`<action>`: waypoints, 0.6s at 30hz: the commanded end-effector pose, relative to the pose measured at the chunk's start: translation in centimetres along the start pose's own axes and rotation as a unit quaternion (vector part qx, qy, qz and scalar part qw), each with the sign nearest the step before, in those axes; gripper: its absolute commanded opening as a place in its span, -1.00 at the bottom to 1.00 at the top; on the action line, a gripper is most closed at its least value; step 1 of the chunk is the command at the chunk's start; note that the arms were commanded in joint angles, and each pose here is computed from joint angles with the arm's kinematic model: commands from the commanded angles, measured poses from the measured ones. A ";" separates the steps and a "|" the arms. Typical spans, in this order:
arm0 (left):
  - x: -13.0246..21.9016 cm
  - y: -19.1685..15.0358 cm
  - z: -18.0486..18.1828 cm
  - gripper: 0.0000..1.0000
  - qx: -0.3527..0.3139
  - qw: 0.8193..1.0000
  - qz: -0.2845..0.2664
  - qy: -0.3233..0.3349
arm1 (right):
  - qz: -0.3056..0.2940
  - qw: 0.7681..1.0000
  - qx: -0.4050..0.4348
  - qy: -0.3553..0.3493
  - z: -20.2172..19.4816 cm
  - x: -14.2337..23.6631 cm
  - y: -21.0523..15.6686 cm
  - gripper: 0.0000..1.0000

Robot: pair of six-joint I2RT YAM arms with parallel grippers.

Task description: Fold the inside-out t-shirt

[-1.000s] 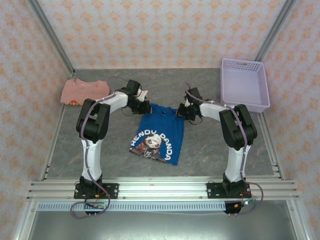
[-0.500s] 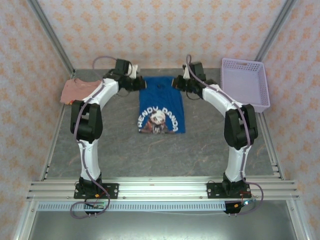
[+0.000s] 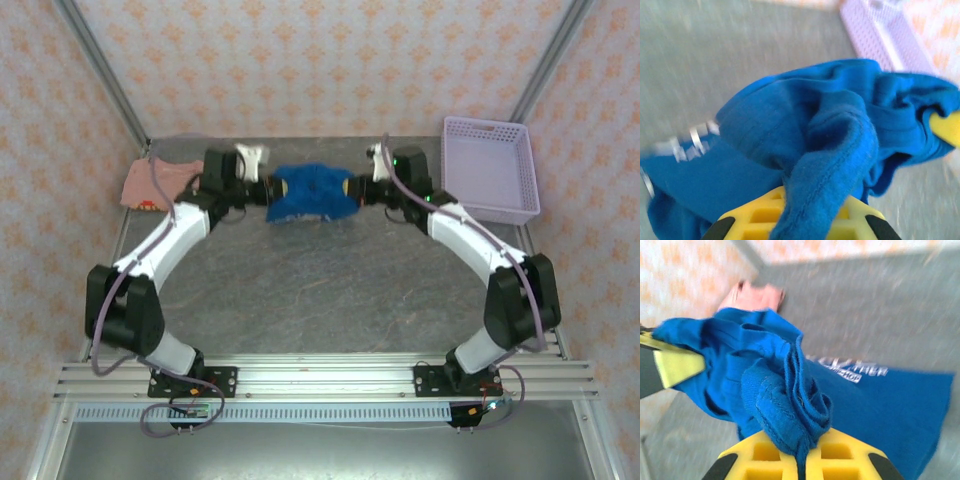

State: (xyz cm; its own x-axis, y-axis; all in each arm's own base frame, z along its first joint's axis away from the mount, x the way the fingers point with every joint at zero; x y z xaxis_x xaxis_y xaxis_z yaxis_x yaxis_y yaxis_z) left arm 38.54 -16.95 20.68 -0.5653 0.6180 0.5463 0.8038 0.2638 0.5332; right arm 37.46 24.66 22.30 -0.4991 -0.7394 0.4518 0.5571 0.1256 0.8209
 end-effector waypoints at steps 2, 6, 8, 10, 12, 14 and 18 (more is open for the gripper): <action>1.2 -6.6 -0.9 -1.00 -0.017 1.000 0.003 -0.016 | 0.014 0.998 0.022 0.063 5.2 1.4 -4.4 -1.00; 1.3 -11.7 1.0 -1.00 0.022 1.000 0.018 0.006 | 0.046 0.998 -0.022 0.036 4.6 2.1 -8.6 -1.00; 1.4 -12.7 2.4 -1.00 0.040 0.999 0.008 0.027 | 0.062 0.997 -0.037 0.003 3.3 1.8 -9.6 -1.00; 1.3 -12.8 3.7 -1.00 0.043 0.998 -0.005 0.053 | 0.089 0.995 -0.047 -0.024 2.1 1.0 -10.5 -1.00; 1.3 -12.0 4.7 -1.00 0.037 0.996 -0.022 0.084 | 0.113 0.991 -0.051 -0.047 0.8 -0.1 -11.1 -1.00; 1.1 -10.7 4.9 -1.00 0.028 0.994 -0.043 0.098 | 0.121 0.990 -0.052 -0.054 0.0 -1.2 -10.7 -1.00; 0.4 -8.2 4.9 -1.00 0.012 0.992 -0.059 0.110 | 0.128 0.988 -0.044 -0.071 -1.6 -2.8 -9.2 -1.00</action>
State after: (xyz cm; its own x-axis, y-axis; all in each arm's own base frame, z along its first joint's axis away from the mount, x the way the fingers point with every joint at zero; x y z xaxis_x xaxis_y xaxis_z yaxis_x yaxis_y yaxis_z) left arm 29.32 -15.98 10.79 -0.5773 0.4647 0.6713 0.8164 0.3153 0.4838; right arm 32.60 24.88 11.90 -0.3657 -0.6299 0.6852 0.7531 0.2324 0.6155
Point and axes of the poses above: each hand's point on the last joint's axis, 136 mm out from that joint toward the fingers, its own x axis back along the fingers, its own z axis along the line the jaws close on, y = z × x, the point moved 1 cm from there along x, back along the fingers, and after that the axes turned 12 degrees about x, right-handed, at the moved point
